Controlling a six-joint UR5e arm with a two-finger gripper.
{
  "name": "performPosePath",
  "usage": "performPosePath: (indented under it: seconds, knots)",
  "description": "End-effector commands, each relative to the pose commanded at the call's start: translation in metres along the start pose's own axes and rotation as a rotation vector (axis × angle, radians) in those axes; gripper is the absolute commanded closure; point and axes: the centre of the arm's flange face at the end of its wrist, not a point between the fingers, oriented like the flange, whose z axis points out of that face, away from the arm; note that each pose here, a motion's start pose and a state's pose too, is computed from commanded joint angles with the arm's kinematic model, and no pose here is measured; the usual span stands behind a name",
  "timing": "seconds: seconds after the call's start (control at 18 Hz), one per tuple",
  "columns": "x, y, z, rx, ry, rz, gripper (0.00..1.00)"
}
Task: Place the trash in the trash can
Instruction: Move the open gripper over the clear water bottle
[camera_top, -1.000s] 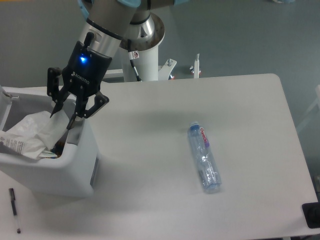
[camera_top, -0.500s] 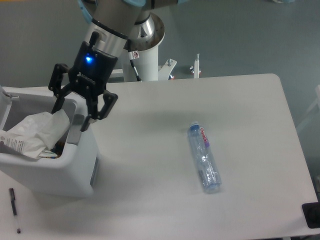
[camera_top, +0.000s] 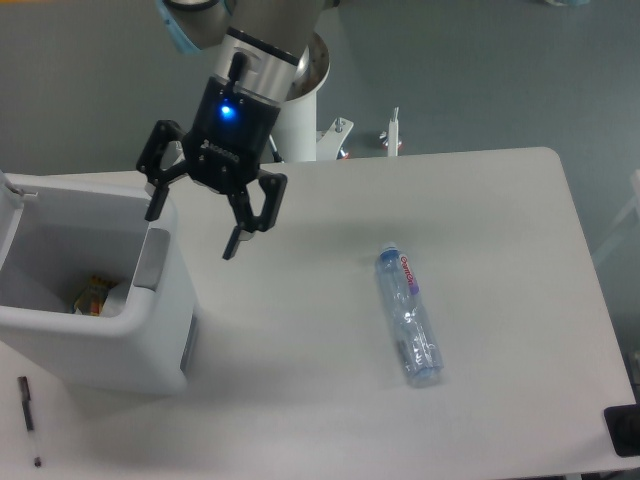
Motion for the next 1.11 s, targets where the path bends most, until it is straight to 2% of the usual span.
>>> performPosePath:
  seconds: [0.22,0.56,0.67,0.83,1.11]
  knots:
    - [-0.022,0.001,-0.004,-0.001,-0.027,-0.025,0.00]
    - [-0.068,-0.004,0.025,-0.025,-0.029,-0.067,0.00]
    - [-0.111,0.014,0.016,-0.034,-0.075,-0.124,0.00]
    - [-0.154,0.043,0.013,-0.056,-0.108,-0.197,0.00]
    - [-0.196,0.079,0.031,-0.100,-0.105,-0.280,0.00]
